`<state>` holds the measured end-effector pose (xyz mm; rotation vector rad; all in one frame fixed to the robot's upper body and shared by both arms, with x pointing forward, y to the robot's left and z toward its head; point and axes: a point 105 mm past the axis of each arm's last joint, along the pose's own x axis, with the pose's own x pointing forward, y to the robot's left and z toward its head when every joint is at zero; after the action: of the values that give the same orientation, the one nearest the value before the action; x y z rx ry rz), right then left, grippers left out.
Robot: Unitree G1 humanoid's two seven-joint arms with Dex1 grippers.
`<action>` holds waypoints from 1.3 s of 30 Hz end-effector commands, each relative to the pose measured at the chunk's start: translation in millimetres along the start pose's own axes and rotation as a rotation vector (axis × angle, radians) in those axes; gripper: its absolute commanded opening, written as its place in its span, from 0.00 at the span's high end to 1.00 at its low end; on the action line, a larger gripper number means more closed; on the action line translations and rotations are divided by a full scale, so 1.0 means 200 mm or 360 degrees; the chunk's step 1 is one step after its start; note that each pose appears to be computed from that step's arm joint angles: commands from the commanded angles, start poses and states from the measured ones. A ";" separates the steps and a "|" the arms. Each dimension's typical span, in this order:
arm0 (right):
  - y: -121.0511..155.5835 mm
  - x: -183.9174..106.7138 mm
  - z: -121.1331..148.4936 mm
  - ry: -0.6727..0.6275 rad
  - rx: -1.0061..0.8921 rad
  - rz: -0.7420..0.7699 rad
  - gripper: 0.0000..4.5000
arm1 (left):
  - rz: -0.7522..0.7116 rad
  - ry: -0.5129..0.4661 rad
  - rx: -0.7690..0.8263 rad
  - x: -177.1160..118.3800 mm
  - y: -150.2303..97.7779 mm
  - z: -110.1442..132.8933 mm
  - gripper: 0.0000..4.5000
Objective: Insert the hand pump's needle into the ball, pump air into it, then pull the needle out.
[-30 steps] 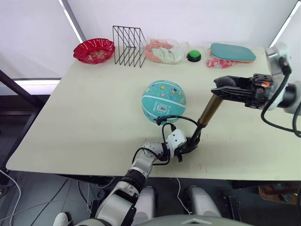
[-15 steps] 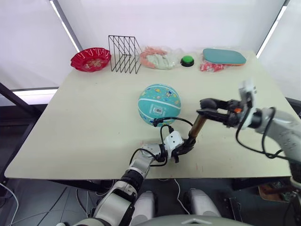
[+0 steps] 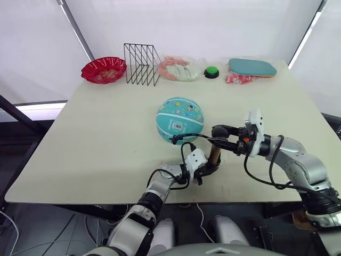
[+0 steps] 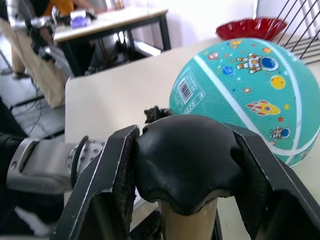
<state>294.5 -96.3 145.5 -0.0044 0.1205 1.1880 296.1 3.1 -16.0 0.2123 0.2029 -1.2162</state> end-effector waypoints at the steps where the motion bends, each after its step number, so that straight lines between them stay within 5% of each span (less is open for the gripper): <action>1: -0.02 -0.09 0.16 0.0030 -0.0024 -0.0041 0.55 | -0.0022 0.0141 -0.0157 -0.05 -0.06 -0.17 0.77; 13: 0.04 -0.29 0.73 -0.0200 -0.0159 -0.0060 0.55 | -0.0030 0.0122 -0.0171 -0.02 -0.09 -0.17 0.77; 22: 0.01 -0.28 0.69 -0.0177 -0.0066 -0.0117 0.55 | -0.0026 0.0116 -0.0172 -0.02 -0.09 -0.17 0.77; 25: 0.01 -0.25 0.59 -0.0127 -0.0015 -0.0109 0.55 | -0.0024 0.0116 -0.0171 -0.03 -0.09 -0.17 0.77; 39: 0.00 -0.04 -0.28 0.0332 0.0208 -0.0118 0.55 | 0.0000 0.0105 -0.0168 -0.03 -0.09 -0.15 0.77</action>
<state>291.9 -102.8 166.8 0.0385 0.0834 1.1597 295.5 2.3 -13.8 0.2105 0.1943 -1.1930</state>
